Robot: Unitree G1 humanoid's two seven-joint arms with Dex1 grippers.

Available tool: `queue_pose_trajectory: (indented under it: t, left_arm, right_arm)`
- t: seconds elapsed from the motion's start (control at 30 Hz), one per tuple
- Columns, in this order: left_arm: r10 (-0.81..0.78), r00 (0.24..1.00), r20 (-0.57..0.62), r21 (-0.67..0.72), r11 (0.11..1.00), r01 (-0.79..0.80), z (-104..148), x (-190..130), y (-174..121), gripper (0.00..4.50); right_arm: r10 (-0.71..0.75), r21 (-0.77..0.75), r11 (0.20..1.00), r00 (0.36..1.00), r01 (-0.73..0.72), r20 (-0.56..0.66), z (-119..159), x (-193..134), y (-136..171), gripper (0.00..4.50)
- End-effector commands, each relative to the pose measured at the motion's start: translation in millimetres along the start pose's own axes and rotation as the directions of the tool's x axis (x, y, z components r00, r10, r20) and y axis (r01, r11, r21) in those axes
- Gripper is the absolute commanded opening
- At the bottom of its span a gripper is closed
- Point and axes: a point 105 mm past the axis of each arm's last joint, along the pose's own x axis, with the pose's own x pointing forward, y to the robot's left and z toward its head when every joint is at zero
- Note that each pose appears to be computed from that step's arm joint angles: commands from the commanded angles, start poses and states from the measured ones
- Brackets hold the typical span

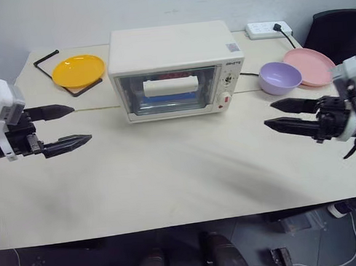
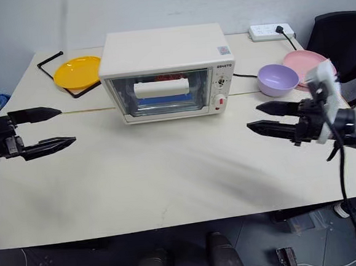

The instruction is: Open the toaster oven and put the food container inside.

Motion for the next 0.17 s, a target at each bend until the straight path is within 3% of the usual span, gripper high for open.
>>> queue_pose_trajectory:
  t: [0.03,0.17]
  left_arm:
    - [0.04,0.999,0.035,0.037,0.998,-0.042,19,-19,6,4.5]
    - [0.05,0.998,0.036,0.029,0.998,-0.051,15,-14,5,4.5]
  right_arm:
    - [-0.022,-0.113,0.993,1.0,0.024,0.017,17,-10,-1,4.49]
    - [-0.109,-0.117,0.987,0.994,0.112,0.029,7,1,-18,4.49]
